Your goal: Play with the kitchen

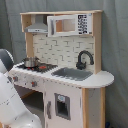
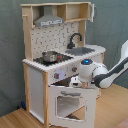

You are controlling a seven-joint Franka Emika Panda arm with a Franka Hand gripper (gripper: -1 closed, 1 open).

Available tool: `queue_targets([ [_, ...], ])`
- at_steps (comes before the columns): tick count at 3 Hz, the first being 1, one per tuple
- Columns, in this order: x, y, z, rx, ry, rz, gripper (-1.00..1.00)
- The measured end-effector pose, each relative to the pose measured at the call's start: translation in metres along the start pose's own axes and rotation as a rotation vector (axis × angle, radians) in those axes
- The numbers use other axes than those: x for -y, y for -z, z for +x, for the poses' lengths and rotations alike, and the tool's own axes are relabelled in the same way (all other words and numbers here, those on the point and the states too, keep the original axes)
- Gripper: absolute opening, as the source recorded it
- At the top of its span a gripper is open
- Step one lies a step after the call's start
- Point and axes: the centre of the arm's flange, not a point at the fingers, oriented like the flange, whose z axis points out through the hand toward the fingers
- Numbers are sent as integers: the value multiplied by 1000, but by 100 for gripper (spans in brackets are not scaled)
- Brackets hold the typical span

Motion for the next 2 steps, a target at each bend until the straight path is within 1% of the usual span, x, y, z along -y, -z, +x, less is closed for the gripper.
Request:
queue_targets([
  [1,21,-6,25,20,55,-34,-100],
  [2,1,1,15,28,-10,-31,-100],
])
